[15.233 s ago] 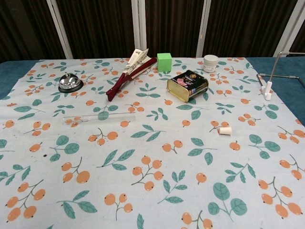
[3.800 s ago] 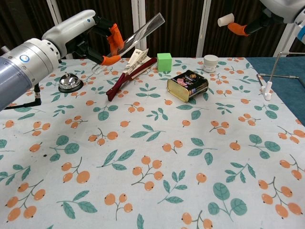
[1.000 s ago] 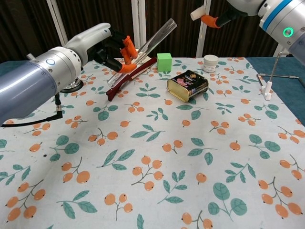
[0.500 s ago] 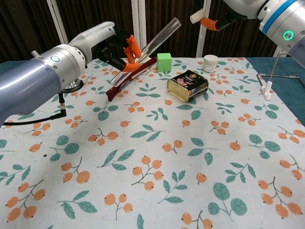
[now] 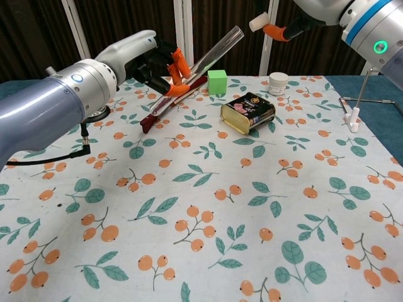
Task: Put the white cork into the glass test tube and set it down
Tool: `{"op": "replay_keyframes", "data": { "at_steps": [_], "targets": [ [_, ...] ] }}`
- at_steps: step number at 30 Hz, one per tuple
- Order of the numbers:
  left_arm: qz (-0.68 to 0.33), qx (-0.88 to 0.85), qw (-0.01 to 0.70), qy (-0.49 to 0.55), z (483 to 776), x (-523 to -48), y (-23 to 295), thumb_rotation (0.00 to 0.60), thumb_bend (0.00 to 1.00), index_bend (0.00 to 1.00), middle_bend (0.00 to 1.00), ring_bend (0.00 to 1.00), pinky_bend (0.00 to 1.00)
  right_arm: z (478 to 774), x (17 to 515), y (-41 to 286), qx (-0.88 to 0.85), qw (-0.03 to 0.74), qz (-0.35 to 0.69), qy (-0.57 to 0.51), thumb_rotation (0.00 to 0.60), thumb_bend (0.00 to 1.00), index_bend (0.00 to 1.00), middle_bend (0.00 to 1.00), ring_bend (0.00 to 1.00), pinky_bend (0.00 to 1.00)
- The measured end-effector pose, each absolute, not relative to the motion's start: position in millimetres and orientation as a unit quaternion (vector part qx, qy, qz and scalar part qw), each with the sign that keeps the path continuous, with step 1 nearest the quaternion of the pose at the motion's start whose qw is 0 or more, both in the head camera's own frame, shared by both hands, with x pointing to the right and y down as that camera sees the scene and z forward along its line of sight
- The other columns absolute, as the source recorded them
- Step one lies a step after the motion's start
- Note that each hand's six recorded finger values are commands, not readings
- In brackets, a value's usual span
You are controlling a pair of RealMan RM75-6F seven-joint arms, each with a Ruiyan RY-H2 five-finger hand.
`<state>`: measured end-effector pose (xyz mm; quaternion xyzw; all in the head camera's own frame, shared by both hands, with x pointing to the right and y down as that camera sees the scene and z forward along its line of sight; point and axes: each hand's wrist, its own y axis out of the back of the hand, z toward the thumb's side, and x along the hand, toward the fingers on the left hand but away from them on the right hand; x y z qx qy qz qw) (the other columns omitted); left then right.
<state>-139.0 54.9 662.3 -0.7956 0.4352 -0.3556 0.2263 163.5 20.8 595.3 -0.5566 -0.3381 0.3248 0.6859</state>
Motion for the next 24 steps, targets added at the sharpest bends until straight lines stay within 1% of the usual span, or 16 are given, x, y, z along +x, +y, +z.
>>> {"op": "replay_keyframes", "data": {
  "at_steps": [24],
  "targets": [
    [-0.355,-0.797,0.223,0.434,661.1,-136.8,54.8,0.6,0.58,0.62,0.67,0.21,0.08,598.1,160.5,25.1,-0.565,0.682,0.321,-0.335,0.6,0.43,0.66,0.23,0.0,0.0]
  ]
}}
